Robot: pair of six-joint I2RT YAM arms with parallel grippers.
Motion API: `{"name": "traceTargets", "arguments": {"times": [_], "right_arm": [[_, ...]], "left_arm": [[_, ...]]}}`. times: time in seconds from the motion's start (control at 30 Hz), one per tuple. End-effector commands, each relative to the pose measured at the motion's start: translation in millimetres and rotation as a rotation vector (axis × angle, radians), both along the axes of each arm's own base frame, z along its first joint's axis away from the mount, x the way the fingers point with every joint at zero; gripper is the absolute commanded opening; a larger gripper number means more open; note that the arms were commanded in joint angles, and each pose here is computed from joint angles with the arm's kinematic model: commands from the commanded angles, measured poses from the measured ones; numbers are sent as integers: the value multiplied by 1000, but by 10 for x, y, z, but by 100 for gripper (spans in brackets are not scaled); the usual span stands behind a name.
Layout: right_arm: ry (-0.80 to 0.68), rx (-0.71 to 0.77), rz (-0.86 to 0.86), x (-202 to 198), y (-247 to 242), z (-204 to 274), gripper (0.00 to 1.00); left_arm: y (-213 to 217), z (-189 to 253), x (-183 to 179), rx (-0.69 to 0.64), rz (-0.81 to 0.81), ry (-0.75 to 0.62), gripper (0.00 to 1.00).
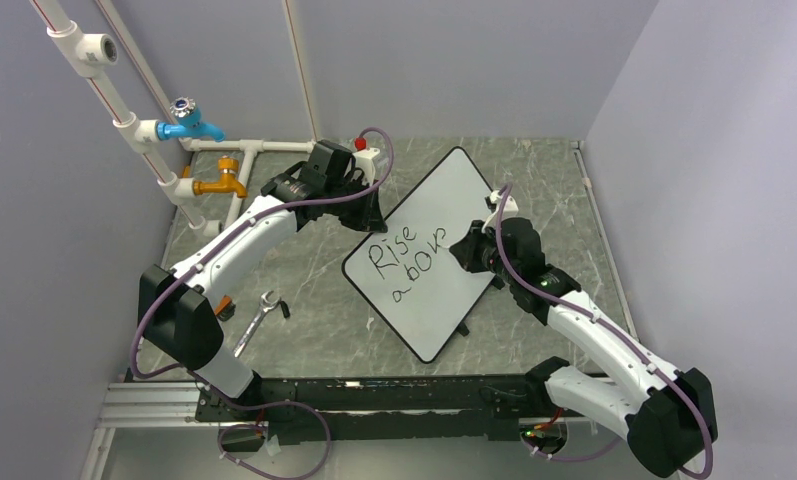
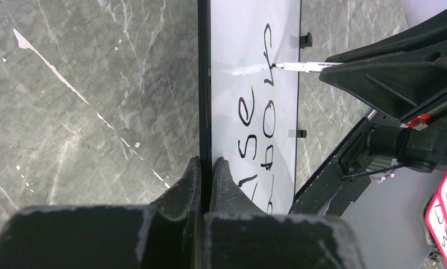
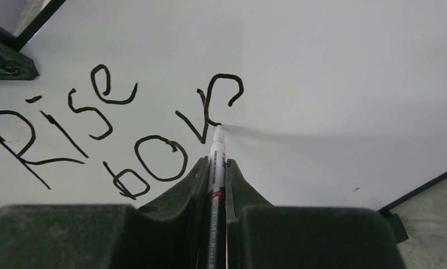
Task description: Write a sentence on the whiteboard
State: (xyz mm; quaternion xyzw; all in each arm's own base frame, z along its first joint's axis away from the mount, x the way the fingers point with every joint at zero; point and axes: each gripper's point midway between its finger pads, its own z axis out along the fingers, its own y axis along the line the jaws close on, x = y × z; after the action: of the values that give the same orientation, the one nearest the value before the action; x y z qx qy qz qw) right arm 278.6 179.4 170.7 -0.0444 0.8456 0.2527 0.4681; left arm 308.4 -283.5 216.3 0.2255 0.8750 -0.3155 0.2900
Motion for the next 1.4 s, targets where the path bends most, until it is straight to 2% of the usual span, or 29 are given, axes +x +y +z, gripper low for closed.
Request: {"name": "traceTargets", "arguments": {"times": [0.0,0.5,0.97,1.37], "right_arm": [[52,-66,-53,-24,-130,-161,0],[2,-92,-118,241,-156,83,0],[-134,-70,-178,571,-136,730,0],[-129,-70,-193,694,-202,699,0]], "left_arm": [[-1,160,13,9,-18,-93,0],[-1,161,11,9,-19,-94,0],[-6,155,7,8,-21,-90,0],[-4,192,-7,0,-23,-95,0]]}}
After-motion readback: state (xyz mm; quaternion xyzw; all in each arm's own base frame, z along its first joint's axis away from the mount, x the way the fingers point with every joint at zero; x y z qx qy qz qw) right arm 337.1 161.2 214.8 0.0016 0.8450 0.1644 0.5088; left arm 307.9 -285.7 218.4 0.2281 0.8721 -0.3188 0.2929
